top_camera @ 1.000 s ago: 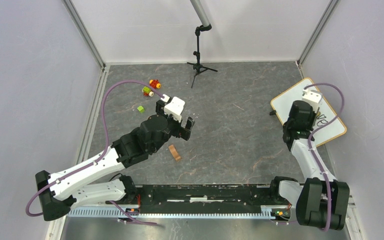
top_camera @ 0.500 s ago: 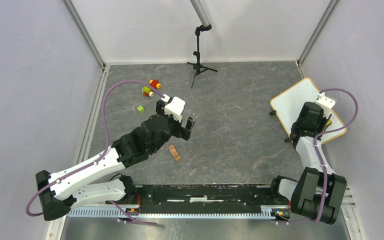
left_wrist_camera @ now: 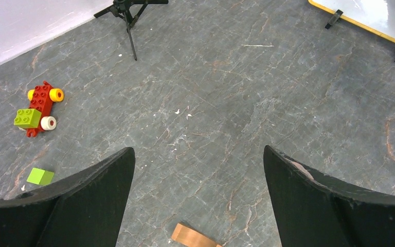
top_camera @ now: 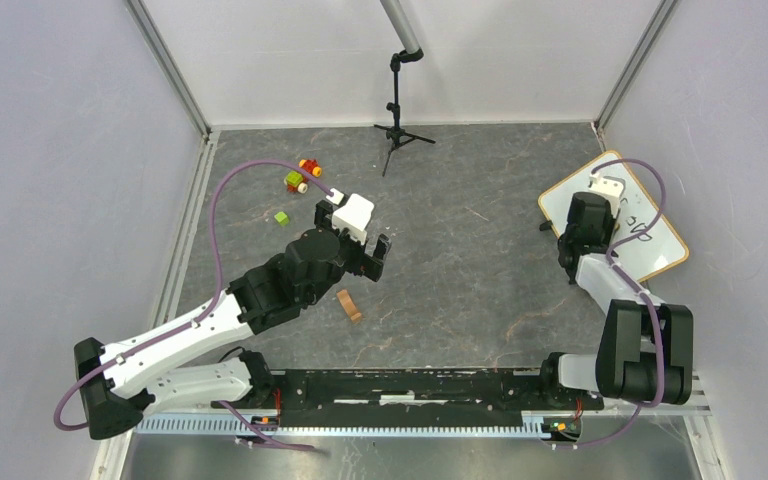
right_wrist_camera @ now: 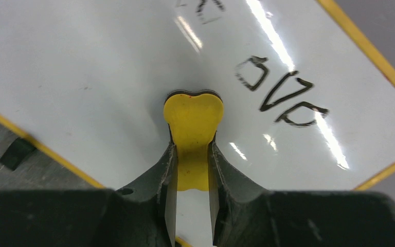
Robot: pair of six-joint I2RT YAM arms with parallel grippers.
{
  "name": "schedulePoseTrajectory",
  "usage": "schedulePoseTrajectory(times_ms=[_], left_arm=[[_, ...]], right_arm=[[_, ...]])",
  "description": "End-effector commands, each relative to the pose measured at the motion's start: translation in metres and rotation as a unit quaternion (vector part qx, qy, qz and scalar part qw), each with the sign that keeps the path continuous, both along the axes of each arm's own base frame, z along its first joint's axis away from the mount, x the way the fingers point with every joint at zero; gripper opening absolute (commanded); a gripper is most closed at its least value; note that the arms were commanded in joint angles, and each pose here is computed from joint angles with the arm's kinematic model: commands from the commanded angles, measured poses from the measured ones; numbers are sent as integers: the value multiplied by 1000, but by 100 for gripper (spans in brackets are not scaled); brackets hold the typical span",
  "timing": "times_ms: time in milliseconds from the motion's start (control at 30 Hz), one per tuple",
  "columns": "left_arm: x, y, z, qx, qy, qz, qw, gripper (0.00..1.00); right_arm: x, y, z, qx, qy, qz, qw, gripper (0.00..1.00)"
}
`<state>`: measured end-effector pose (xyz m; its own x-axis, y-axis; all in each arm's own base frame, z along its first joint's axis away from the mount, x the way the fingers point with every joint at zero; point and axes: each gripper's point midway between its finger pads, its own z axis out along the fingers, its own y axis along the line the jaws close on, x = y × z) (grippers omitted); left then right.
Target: Erase the whiteboard
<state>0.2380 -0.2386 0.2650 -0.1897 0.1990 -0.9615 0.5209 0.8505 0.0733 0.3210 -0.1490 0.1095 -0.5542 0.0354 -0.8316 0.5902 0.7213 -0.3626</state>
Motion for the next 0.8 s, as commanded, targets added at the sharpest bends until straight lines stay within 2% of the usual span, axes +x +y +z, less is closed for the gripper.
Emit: schedulePoseTrajectory(times_ms=[0, 200, 367, 633, 767], left_arm=[[2, -4, 23, -35, -12, 6, 999, 100], [0, -5, 24, -39, -9, 1, 999, 100], [0, -5, 24, -39, -9, 2, 999, 100], [2, -4, 22, -34, -11, 5, 999, 100], [2, -5, 20, -32, -9, 4, 999, 100]], right_arm=[[6, 2, 23, -4, -15, 7, 1000, 21], [-18, -38, 58, -9, -51, -66, 996, 21], [-35, -63, 59, -17, -46, -123, 991, 21], [-23, -56, 25, 21, 4, -102, 995, 21], [-9, -32, 7, 51, 13, -54, 997, 21]])
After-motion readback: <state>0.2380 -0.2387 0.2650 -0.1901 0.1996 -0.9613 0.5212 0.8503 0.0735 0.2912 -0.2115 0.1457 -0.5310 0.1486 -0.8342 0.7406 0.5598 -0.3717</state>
